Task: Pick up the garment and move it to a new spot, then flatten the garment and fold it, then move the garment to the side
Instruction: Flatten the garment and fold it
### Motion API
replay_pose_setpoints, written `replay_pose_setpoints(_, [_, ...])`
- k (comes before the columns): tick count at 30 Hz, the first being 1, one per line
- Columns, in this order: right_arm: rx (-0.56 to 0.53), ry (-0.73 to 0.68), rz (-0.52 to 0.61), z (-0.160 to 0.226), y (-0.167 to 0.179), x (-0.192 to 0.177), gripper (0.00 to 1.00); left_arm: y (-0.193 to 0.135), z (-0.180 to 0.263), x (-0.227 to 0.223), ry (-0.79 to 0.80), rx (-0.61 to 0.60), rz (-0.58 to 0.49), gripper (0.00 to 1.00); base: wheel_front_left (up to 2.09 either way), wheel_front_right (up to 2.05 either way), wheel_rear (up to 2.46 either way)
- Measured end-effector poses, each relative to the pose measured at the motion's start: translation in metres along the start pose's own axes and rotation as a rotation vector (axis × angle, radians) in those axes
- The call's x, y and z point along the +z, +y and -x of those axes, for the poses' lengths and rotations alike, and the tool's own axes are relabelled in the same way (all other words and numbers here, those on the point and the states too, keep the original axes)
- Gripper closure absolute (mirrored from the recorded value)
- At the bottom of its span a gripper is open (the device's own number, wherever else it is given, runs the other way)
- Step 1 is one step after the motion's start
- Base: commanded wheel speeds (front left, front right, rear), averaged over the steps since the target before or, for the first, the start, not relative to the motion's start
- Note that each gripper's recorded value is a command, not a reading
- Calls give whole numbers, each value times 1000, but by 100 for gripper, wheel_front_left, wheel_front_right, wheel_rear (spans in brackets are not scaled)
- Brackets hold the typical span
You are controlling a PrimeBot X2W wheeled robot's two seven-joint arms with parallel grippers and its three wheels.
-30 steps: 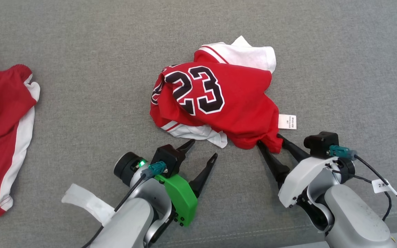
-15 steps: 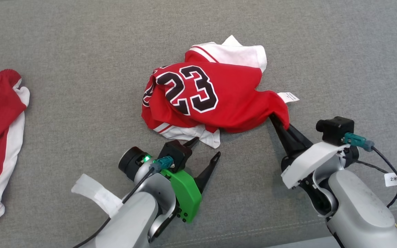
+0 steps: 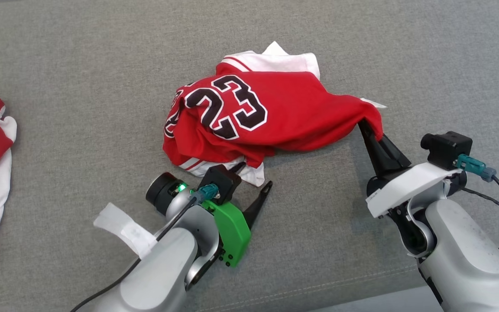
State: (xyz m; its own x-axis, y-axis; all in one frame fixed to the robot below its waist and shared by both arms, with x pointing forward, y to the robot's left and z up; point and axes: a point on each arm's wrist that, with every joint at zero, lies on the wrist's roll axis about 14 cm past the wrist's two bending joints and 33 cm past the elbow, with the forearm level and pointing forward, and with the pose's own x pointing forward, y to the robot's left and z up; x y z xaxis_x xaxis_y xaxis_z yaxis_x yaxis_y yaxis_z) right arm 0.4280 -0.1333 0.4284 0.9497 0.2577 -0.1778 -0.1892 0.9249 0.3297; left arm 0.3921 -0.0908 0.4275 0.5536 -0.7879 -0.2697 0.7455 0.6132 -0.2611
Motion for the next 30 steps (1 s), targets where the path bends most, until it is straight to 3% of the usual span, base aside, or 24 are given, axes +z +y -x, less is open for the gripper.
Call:
replay_pose_setpoints(8, [-27, -4, 2, 3, -10, 1, 100, -7, -5, -20, 73, -31, -50, 0, 0, 0, 0])
replay_pose_setpoints(10, [-29, -9, 4, 4, -12, 1, 100, -4, -7, -20, 78, -22, -71, 40, 0, 0, 0])
replay_pose_setpoints(11, [-31, -8, 5, 4, -12, 1, 100, -3, -7, -20, 82, -22, -91, 40, 0, 0, 0])
replay_pose_setpoints(12, [-31, -8, 5, 5, -12, 1, 100, -2, -8, -19, 83, -15, -104, 78, 0, 0, 0])
replay_pose_setpoints(13, [-31, -8, 6, 5, -12, 1, 100, -1, -8, -18, 79, -12, -108, 99, 0, 0, 0])
replay_pose_setpoints(22, [-37, -24, 11, 6, -15, 7, 100, 5, -1, -11, 45, 20, -106, 100, 0, 0, 0])
replay_pose_setpoints(30, [-56, -117, -21, 6, -22, 38, 100, 5, 15, 50, -187, 46, -50, 100, 0, 0, 0])
